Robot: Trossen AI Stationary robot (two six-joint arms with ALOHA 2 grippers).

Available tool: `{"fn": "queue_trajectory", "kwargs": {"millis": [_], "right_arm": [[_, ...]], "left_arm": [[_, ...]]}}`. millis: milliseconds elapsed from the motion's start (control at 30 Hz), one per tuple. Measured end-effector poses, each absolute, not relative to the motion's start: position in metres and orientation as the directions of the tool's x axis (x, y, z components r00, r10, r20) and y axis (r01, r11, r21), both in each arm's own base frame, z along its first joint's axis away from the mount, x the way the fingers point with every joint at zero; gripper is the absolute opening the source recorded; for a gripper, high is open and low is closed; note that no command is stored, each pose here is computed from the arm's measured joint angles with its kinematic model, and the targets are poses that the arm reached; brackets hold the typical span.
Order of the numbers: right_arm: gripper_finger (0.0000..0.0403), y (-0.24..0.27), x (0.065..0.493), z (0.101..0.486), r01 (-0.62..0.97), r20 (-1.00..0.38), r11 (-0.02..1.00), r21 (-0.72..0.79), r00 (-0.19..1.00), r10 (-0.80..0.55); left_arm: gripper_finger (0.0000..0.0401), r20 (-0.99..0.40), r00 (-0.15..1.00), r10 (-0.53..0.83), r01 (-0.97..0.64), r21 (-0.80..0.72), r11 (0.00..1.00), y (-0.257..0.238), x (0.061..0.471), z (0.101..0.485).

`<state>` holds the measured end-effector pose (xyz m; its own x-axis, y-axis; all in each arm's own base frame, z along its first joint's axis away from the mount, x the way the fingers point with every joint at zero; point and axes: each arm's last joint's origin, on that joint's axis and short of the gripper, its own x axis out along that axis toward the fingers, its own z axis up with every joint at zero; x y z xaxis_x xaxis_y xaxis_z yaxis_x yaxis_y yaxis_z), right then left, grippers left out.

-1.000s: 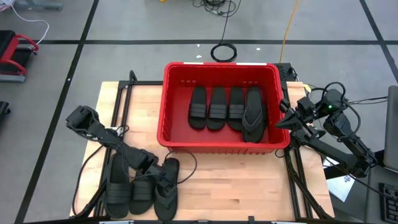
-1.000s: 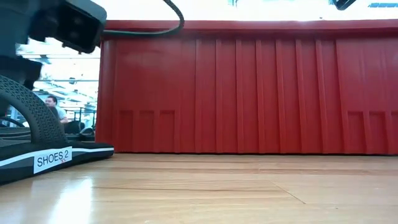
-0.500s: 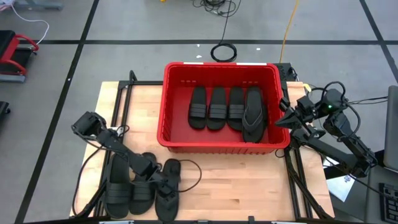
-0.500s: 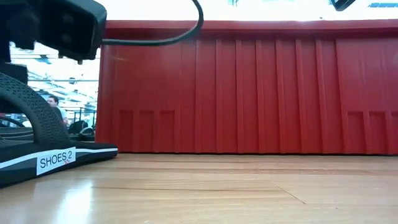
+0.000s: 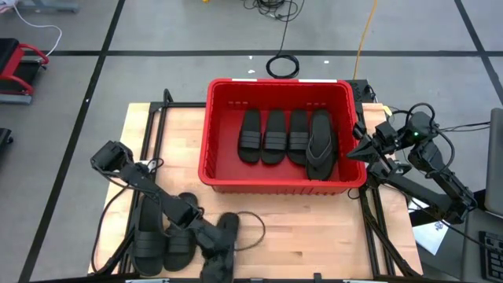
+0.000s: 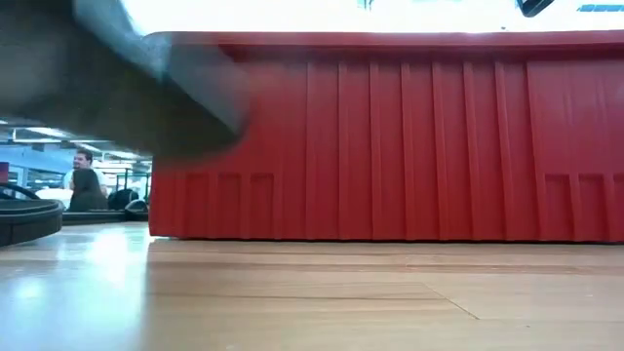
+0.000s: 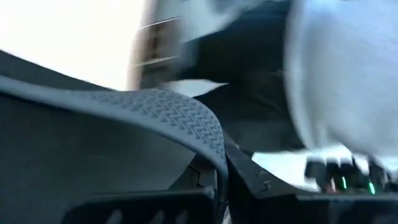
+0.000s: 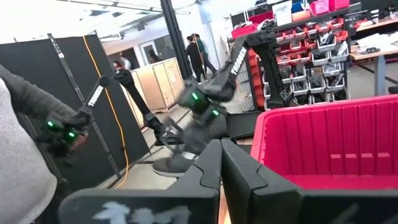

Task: Pick and place slides into bin
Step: Put the flip flop into the bin

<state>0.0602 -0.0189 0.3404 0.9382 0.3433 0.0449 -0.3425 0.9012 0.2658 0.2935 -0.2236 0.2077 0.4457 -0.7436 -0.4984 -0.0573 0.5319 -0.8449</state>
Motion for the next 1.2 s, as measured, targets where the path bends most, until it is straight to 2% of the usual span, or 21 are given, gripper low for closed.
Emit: {"fn": "queue_trajectory", "kwargs": {"millis": [167, 267, 333, 433, 533, 700, 867, 1067, 1133, 1200], "right_arm": [[0.0000, -0.019, 0.060, 0.340, -0.343, 0.045, 0.903, 0.259, 0.938, 0.343], [0.0000, -0.019, 0.060, 0.340, -0.342, 0.045, 0.903, 0.259, 0.938, 0.343], [0.0000, -0.019, 0.060, 0.340, -0.343, 0.044, 0.903, 0.259, 0.938, 0.343], [0.0000, -0.019, 0.060, 0.340, -0.344, 0.044, 0.902, 0.259, 0.938, 0.345], [0.0000, -0.019, 0.060, 0.340, -0.346, 0.044, 0.905, 0.247, 0.937, 0.347], [0.0000, -0.019, 0.060, 0.340, -0.347, 0.044, 0.907, 0.241, 0.937, 0.347], [0.0000, -0.019, 0.060, 0.340, -0.348, 0.044, 0.913, 0.213, 0.937, 0.347], [0.0000, -0.019, 0.060, 0.340, -0.349, 0.044, 0.922, 0.165, 0.937, 0.347], [0.0000, -0.019, 0.060, 0.340, -0.349, 0.044, 0.923, 0.162, 0.937, 0.346], [0.0000, -0.019, 0.060, 0.340, -0.332, 0.046, 0.932, 0.146, 0.943, 0.329]], "left_arm": [[0.0006, -0.387, 0.446, -0.807, 0.274, -0.799, 0.535, -0.249, 0.300, 0.264], [0.0003, -0.396, 0.432, -0.810, 0.331, -0.766, 0.551, -0.253, 0.304, 0.297], [0.0003, -0.459, 0.391, -0.798, 0.325, -0.742, 0.586, -0.250, 0.302, 0.316], [0.0006, -0.575, 0.342, -0.743, 0.297, -0.684, 0.666, -0.233, 0.295, 0.344], [0.0003, -0.650, 0.376, -0.660, 0.270, -0.605, 0.749, -0.204, 0.284, 0.377], [0.0005, -0.652, 0.586, -0.480, 0.140, -0.502, 0.853, -0.140, 0.276, 0.431], [0.0004, -0.567, 0.796, -0.211, -0.040, -0.397, 0.917, -0.068, 0.275, 0.473], [0.0003, -0.475, 0.875, 0.092, -0.246, -0.275, 0.929, 0.006, 0.291, 0.490], [0.0002, -0.463, 0.875, 0.143, -0.287, -0.257, 0.923, 0.030, 0.303, 0.485], [0.0002, -0.453, 0.883, 0.123, -0.263, -0.262, 0.928, 0.051, 0.317, 0.478]]}}
